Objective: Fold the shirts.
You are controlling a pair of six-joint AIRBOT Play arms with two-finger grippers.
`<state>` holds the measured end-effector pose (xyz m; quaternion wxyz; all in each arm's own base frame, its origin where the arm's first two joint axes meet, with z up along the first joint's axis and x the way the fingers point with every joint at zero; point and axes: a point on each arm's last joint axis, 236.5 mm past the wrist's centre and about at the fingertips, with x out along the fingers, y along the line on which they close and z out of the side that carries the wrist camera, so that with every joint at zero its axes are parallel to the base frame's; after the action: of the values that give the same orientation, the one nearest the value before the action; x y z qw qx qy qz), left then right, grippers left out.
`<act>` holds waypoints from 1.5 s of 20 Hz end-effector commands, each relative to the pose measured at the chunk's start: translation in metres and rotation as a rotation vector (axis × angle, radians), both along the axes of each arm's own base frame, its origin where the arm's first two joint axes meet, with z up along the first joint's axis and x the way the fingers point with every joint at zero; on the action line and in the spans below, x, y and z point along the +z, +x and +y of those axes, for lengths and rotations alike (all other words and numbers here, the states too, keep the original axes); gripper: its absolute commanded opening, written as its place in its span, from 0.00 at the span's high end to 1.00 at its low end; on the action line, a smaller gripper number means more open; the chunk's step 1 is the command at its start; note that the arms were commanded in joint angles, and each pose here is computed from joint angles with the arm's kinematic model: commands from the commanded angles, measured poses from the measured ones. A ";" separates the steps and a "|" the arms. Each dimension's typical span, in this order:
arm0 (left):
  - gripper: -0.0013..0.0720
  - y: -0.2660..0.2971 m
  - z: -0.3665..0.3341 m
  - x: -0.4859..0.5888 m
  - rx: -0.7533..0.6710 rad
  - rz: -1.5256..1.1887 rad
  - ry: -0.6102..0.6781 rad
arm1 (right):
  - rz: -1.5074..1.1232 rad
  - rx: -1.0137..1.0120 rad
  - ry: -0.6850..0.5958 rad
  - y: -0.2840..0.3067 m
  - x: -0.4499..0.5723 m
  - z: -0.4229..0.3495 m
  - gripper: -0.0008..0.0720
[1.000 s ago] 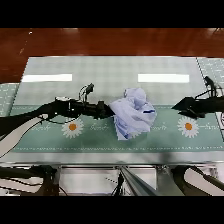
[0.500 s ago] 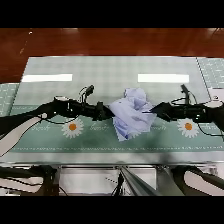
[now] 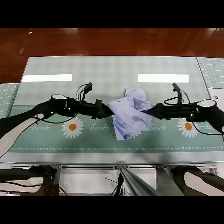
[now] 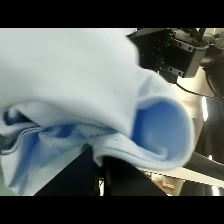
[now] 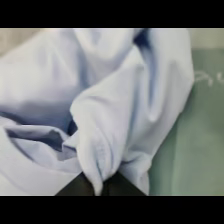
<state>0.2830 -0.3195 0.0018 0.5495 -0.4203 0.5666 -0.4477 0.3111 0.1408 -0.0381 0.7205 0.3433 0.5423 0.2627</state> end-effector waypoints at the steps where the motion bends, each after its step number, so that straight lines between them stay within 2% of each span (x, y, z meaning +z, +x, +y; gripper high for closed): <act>1: 0.95 0.012 0.013 0.054 0.047 -0.144 -0.041 | -0.123 -0.002 0.029 0.012 0.054 -0.012 0.95; 7: 0.95 0.008 0.052 0.287 0.181 -0.781 -0.172 | -0.667 -0.061 -0.041 0.034 0.274 -0.022 0.95; 10: 0.95 -0.023 0.070 0.404 0.294 -1.092 -0.229 | -0.935 -0.112 -0.081 0.011 0.387 -0.022 0.95; 12: 0.95 -0.056 0.077 0.459 0.307 -1.253 -0.258 | -1.054 -0.147 -0.113 -0.009 0.440 -0.022 0.95; 15: 0.95 -0.086 0.080 0.485 0.290 -1.264 -0.238 | -1.100 -0.168 -0.133 -0.037 0.479 -0.019 0.95; 19: 0.95 -0.115 0.080 0.467 0.220 -1.216 -0.143 | -1.087 -0.076 -0.172 -0.073 0.489 -0.004 0.95; 21: 0.95 -0.122 0.087 0.467 0.245 -1.271 -0.083 | -1.139 -0.074 -0.217 -0.085 0.503 -0.004 0.95; 27: 0.95 -0.122 0.101 0.486 0.360 -1.349 -0.061 | -1.371 -0.246 -0.256 -0.098 0.575 -0.023 0.95; 30: 0.95 -0.095 0.109 0.466 0.383 -1.366 0.080 | -1.319 -0.271 -0.329 -0.074 0.560 -0.039 0.95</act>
<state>0.1676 -0.2199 0.4794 0.8375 -0.1452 0.0224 -0.5262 0.2231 0.1182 0.5210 0.9586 0.0730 -0.0207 0.2745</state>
